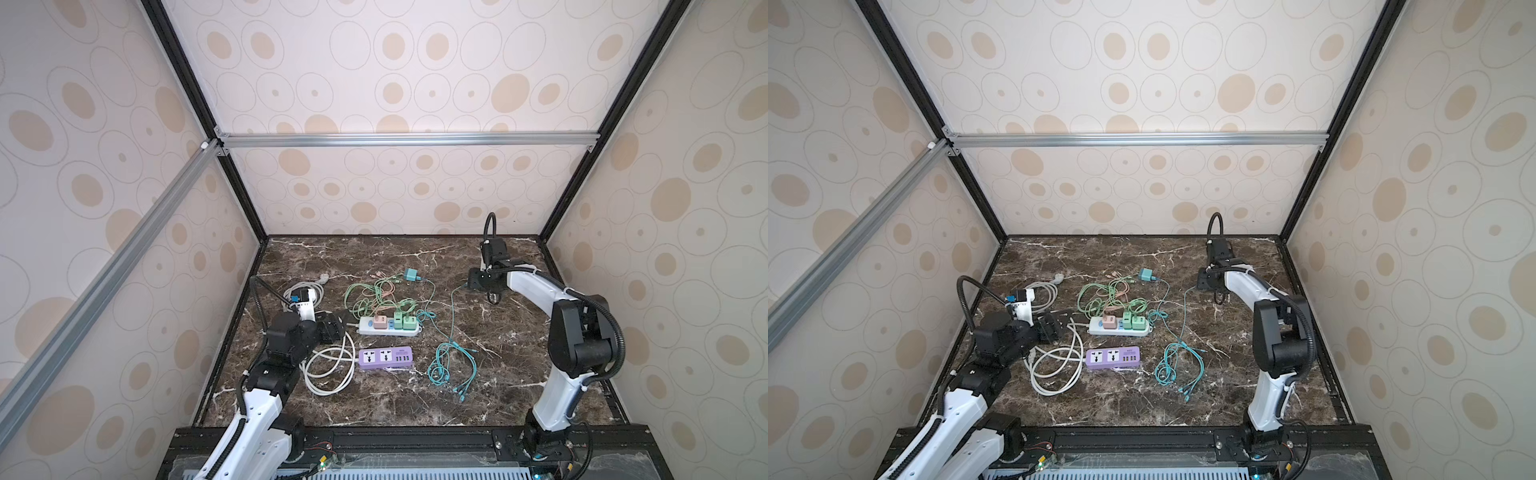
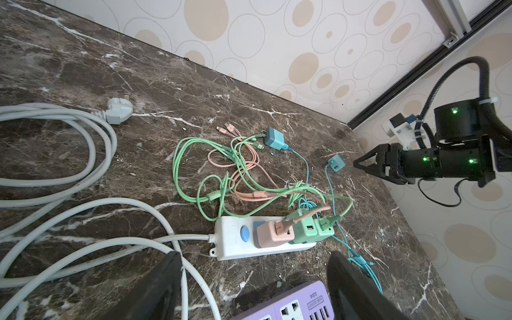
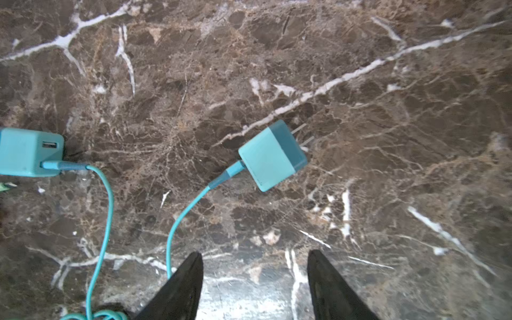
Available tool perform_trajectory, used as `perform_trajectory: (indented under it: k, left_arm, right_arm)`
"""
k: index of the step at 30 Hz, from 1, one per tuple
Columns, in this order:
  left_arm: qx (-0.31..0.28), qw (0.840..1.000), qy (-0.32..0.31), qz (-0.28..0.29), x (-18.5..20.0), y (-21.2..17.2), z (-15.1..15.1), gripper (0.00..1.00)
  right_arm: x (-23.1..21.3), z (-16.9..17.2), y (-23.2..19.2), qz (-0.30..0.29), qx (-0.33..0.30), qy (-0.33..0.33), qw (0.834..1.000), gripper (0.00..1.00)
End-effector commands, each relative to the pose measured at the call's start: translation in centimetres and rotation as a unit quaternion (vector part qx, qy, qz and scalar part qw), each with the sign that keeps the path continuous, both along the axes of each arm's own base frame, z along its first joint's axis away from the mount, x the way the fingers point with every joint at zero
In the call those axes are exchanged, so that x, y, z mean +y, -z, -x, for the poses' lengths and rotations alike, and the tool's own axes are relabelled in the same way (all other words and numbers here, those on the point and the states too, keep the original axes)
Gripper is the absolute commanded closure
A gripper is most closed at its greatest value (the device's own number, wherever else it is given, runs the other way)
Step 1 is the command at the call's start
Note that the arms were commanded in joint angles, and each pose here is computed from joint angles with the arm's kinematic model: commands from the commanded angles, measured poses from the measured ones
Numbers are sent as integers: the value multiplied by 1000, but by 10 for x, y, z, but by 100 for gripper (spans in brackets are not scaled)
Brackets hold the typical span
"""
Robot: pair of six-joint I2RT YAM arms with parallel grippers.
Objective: Insert the plug
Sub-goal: 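Move the right gripper farther from the robot over the loose teal charger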
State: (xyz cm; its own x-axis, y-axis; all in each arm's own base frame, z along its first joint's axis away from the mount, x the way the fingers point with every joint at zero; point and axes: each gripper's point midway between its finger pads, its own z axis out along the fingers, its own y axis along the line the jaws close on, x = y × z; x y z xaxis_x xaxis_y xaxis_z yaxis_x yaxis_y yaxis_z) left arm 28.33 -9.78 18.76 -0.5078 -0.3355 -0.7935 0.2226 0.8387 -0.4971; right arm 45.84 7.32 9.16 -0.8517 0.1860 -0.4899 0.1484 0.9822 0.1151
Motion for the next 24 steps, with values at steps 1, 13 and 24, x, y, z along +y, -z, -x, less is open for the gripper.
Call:
perform_trajectory:
  k: [1, 13, 24]
  left_arm:
    - [-17, 1000, 4, 7, -1, -15, 1, 18]
    - [-29, 999, 8, 13, -2, -21, 5, 18]
    - [-38, 999, 13, 21, -4, -24, 7, 17]
  right_arm:
    - [4, -12, 3, -36, -2, 26, 999, 37]
    - [5, -29, 28, -67, 24, 98, 993, 37]
    - [-7, -33, 48, -53, 36, 155, 986, 37]
